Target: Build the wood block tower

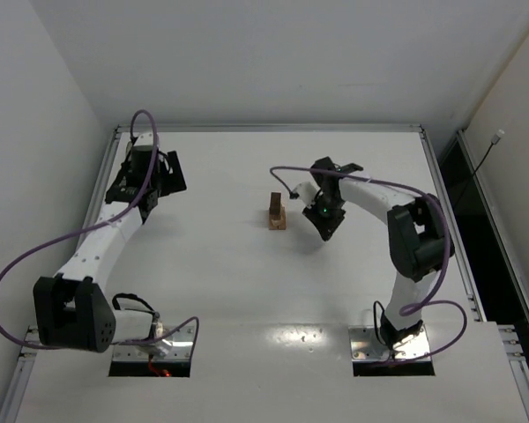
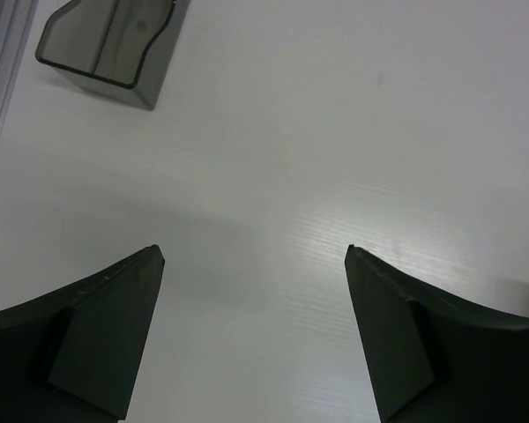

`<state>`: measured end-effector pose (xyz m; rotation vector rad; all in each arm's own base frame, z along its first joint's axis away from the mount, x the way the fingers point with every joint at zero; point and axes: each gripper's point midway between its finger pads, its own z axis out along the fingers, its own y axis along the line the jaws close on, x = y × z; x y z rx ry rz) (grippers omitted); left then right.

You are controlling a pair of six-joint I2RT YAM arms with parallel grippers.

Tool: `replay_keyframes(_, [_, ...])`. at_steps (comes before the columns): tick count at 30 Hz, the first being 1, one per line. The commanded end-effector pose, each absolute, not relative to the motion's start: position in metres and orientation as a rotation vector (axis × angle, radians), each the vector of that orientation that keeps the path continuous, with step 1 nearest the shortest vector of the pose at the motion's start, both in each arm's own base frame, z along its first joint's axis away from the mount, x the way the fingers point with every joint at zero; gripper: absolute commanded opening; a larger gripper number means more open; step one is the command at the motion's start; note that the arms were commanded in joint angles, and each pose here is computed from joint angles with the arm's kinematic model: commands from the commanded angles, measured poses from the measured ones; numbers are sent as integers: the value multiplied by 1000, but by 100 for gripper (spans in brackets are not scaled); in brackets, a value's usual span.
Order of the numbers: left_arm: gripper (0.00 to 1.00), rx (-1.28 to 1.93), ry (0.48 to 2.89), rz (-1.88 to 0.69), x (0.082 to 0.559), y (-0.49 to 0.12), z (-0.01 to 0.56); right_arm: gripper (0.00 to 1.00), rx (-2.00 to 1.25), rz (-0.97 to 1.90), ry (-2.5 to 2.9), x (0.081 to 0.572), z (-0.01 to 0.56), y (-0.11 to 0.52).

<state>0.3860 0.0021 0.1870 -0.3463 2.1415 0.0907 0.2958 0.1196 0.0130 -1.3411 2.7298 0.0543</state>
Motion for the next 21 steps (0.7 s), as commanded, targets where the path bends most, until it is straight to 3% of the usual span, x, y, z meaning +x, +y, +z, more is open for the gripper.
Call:
replay_keyframes(1, [81, -194, 2034, -59, 371, -31, 227, 0, -1127, 630, 2587, 300, 94, 177])
replay_keyframes(7, [81, 315, 1912, -486, 310, -119, 257, 0, -1037, 1279, 2371, 295, 165, 219])
replay_keyframes(15, [80, 530, 1888, -738, 277, -176, 258, 0, -745, 2094, 1926, 285, 241, 246])
replay_keyframes(21, [79, 686, 1867, -840, 268, -224, 265, 0, -746, 2158, 1921, 295, 263, 256])
